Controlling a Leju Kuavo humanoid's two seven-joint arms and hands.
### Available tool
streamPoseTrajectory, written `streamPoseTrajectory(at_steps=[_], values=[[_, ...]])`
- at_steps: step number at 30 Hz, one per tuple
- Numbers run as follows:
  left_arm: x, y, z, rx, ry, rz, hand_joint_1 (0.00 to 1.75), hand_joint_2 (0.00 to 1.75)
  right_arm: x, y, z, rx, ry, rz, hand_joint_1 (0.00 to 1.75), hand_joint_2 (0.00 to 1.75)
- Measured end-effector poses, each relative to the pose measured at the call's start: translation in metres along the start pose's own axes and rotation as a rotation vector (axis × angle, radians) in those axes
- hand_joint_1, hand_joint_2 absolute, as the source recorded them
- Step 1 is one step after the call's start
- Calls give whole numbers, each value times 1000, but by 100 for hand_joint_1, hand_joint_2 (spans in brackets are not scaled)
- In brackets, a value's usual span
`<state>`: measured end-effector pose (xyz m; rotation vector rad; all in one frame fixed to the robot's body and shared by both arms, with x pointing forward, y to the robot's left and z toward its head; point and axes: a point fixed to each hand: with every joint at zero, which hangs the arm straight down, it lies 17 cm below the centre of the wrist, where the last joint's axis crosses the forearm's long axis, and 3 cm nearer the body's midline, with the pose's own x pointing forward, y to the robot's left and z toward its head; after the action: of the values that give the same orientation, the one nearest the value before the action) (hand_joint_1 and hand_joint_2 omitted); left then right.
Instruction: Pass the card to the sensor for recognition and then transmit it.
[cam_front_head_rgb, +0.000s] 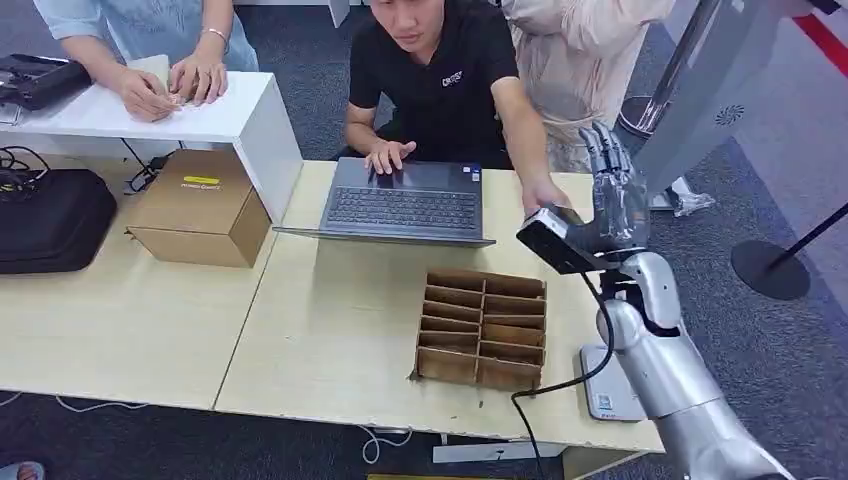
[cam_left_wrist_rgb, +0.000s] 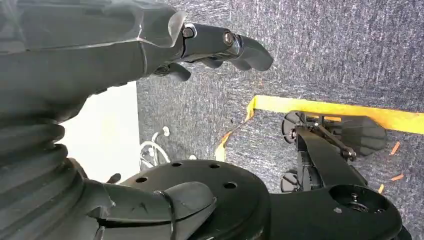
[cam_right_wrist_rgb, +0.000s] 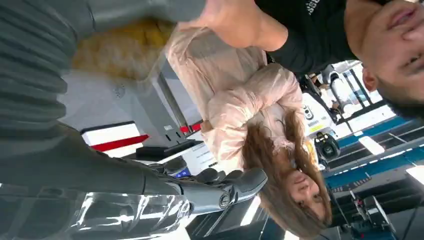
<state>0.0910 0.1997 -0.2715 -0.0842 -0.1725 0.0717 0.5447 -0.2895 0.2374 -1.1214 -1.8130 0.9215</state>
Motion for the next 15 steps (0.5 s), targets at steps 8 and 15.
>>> streamPoseTrajectory(at_steps=[8,15], values=[[-1,1,0,1,2,-2,0,175,-12,8,-1,13,27,-10,9,175],[-1,2,0,3,2,1,0,175,-15,9,-1,22,45,-66,0,175]])
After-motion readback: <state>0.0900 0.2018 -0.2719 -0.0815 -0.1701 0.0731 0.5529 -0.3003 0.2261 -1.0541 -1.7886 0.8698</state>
